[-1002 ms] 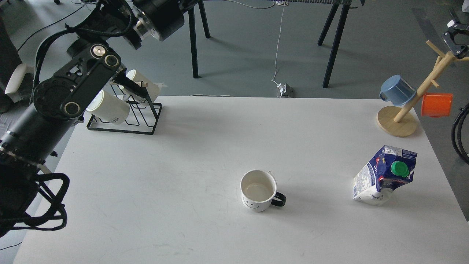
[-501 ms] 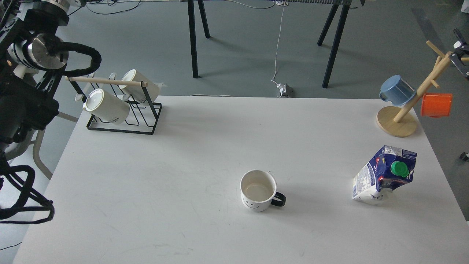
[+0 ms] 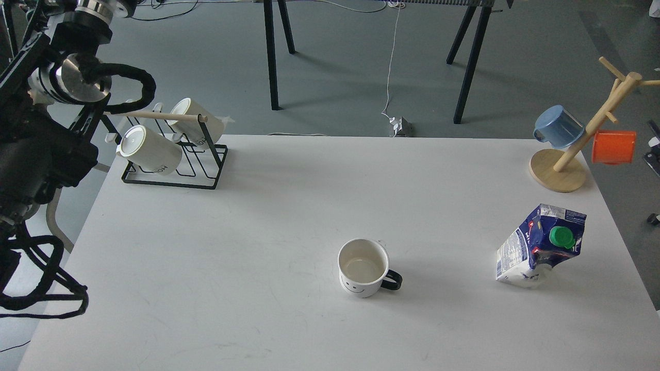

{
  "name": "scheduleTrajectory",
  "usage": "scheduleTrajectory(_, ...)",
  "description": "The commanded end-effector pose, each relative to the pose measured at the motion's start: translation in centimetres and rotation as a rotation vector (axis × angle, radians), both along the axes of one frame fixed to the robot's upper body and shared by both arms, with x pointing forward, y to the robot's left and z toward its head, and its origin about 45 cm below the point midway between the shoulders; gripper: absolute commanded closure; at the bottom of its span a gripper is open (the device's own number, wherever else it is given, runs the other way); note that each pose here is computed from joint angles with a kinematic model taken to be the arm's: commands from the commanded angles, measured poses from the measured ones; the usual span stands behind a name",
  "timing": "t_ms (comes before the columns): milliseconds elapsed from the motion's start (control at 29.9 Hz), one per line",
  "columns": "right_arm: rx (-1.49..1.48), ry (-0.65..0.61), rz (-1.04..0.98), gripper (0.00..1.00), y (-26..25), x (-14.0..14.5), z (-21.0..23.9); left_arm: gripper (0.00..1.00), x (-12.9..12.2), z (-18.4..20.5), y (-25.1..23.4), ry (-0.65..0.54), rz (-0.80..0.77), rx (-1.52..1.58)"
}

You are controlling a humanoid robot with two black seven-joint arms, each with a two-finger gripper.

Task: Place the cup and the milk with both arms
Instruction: 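Release the mug and retract the left arm toward the rack, then bring the right gripper up toward the milk carton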

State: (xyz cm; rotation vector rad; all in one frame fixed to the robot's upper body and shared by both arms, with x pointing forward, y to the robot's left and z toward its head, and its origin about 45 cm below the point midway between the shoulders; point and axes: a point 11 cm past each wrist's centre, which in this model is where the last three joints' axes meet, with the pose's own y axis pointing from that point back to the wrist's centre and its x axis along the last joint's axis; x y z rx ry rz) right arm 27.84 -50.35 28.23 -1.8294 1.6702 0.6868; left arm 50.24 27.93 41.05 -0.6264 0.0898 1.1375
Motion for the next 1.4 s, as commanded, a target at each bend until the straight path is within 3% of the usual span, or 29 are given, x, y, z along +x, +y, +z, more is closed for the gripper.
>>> scheduleTrajectory(0, 0.004, 0.024, -0.023, 0.01, -0.6, -1.3, -0.7, 0.00, 0.0, -0.4, -0.2, 0.007, -0.004, -0.001)
scheduleTrajectory(468, 0.021, 0.166, -0.087, 0.01, -1.5, -6.6, -4.8, 0.00, -0.1, -1.3, -0.6, 0.027, -0.014, 0.003)
scheduleTrajectory(668, 0.066, 0.295, -0.167, 0.01, -2.4, -11.8, -8.7, 0.00, -0.2, -2.1, -0.4, 0.038, -0.015, 0.004)
scheduleTrajectory(935, 0.231, 0.442, -0.214, 0.01, 2.0, -18.5, -15.6, 0.00, -0.2, -2.3, -0.5, 0.046, -0.015, 0.011)
scheduleTrajectory(1203, 0.353, 0.483, -0.184, 0.01, 8.3, -20.5, -20.1, 0.00, -0.2, -2.6, -0.8, 0.052, -0.016, 0.017)
scheduleTrajectory(1370, 0.498, 0.449, -0.129, 0.01, 14.1, -18.5, -21.8, 0.00, -0.2, -3.4, -1.3, 0.069, -0.030, 0.058)
